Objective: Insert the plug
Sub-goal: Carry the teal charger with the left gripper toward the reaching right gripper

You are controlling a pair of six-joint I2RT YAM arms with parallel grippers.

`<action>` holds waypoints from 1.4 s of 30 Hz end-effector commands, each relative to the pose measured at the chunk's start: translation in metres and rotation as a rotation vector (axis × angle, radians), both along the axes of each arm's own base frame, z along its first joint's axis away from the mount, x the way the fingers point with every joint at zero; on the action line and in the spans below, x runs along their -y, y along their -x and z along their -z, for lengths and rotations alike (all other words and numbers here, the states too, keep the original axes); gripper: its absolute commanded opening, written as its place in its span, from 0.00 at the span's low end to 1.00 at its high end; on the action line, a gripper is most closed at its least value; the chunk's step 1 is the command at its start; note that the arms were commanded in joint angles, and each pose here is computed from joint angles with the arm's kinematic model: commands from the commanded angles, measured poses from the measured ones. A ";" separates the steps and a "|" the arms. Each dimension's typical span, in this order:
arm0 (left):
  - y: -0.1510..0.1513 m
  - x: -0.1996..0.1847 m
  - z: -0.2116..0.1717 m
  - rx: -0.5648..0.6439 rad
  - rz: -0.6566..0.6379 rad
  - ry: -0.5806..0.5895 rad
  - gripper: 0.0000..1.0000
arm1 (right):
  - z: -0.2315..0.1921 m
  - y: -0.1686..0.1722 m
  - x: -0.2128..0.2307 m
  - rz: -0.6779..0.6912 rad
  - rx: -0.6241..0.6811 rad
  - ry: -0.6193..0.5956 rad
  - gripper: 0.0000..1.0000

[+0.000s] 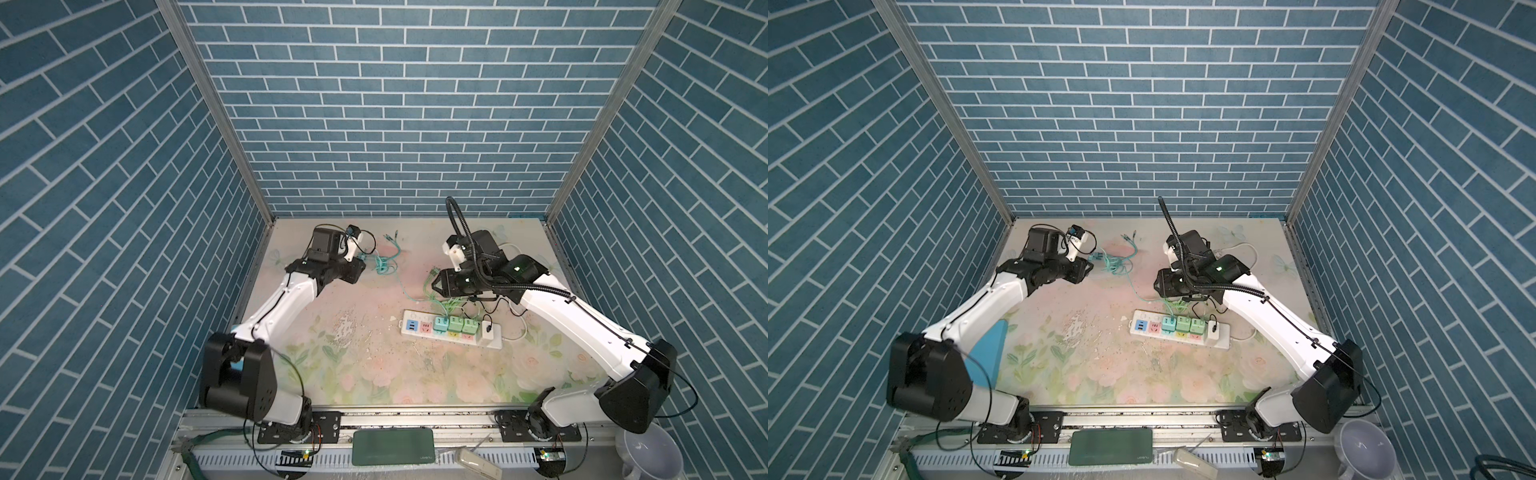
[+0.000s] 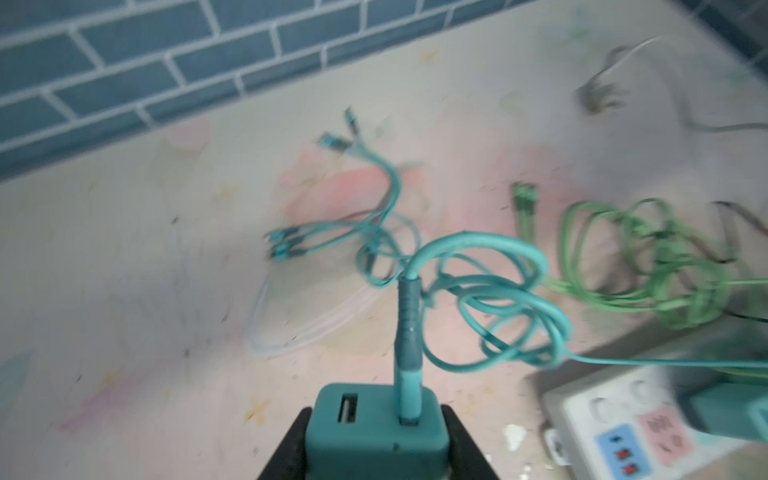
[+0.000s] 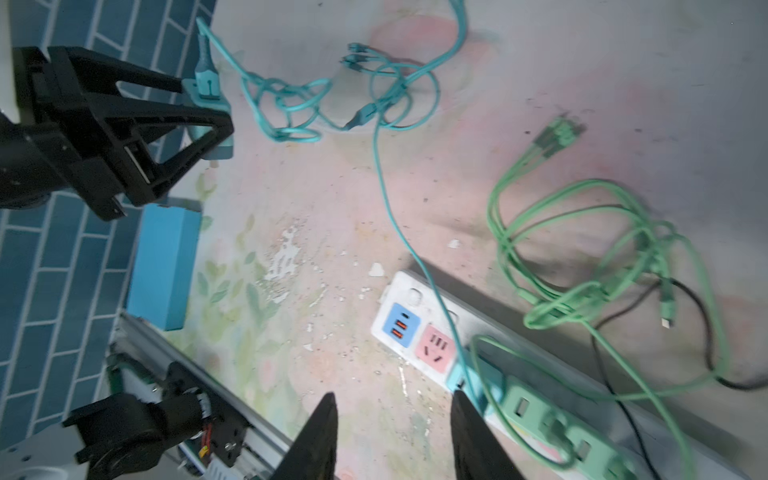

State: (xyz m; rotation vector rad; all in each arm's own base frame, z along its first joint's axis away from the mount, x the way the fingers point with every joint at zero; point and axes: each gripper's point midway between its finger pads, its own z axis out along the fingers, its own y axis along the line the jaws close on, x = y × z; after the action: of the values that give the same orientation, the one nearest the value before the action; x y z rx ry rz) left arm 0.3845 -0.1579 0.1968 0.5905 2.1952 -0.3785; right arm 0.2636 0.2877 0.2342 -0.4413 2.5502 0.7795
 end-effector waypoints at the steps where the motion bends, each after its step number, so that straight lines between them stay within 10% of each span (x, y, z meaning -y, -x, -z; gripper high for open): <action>1: 0.015 0.045 -0.011 0.114 0.152 0.078 0.23 | -0.034 0.004 -0.045 -0.132 -0.028 -0.218 0.43; 14: 0.042 0.091 -0.004 0.215 0.279 0.065 0.22 | -0.042 -0.001 -0.073 -0.172 -0.091 -0.335 0.41; 26: 0.061 0.092 -0.008 0.253 0.324 0.058 0.21 | -0.054 -0.025 -0.036 -0.091 0.085 -0.142 0.48; 42: 0.075 0.099 -0.003 0.315 0.397 0.077 0.21 | -0.020 -0.022 -0.078 -0.268 -0.139 -0.244 0.54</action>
State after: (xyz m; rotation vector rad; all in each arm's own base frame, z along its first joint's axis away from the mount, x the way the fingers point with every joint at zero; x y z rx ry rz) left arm 0.3114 -0.2497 0.1820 0.9574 1.8438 -0.5225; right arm 0.2898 0.3551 0.2375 -0.5943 2.5590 1.1800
